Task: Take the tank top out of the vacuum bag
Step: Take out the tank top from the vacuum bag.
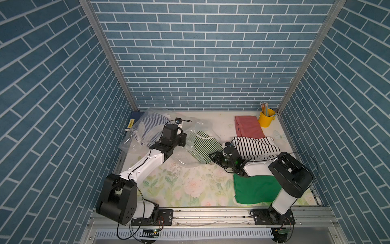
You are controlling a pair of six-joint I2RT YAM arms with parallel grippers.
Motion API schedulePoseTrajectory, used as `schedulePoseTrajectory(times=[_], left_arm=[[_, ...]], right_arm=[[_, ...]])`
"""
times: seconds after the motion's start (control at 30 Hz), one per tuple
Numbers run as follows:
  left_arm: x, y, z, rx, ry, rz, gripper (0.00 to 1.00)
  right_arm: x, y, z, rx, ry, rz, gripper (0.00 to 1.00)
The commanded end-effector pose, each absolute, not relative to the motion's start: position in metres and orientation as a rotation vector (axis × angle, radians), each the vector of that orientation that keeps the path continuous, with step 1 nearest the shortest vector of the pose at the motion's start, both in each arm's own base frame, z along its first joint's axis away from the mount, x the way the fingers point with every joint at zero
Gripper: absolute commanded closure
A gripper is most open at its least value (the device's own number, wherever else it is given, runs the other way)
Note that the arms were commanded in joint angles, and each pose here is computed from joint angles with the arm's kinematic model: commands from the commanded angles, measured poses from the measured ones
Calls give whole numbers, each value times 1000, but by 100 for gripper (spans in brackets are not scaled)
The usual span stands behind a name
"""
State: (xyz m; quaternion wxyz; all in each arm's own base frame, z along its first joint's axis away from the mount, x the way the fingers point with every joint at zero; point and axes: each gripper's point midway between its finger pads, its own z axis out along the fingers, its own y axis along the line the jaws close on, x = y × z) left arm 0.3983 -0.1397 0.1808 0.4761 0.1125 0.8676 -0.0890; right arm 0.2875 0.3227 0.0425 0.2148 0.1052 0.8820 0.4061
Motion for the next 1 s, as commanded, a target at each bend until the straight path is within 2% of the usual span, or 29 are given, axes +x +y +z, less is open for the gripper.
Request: schedulePoseTrajectory(times=[0.0,0.2,0.6,0.97], left_arm=[[402,-137,186,260,2104,-217,99],[402,-137,186,260,2107,-214,99],[403,-137,184,259,2110,-214,99],[402,-138,184,259,2110,-222,99]], right_arm=[[291,329,40,318,2443,1161,47],[286,321,43,351,2426,1180,41],[279,323,49,362,2422,1228,41],[330,332,40,434,2352,1202,42]])
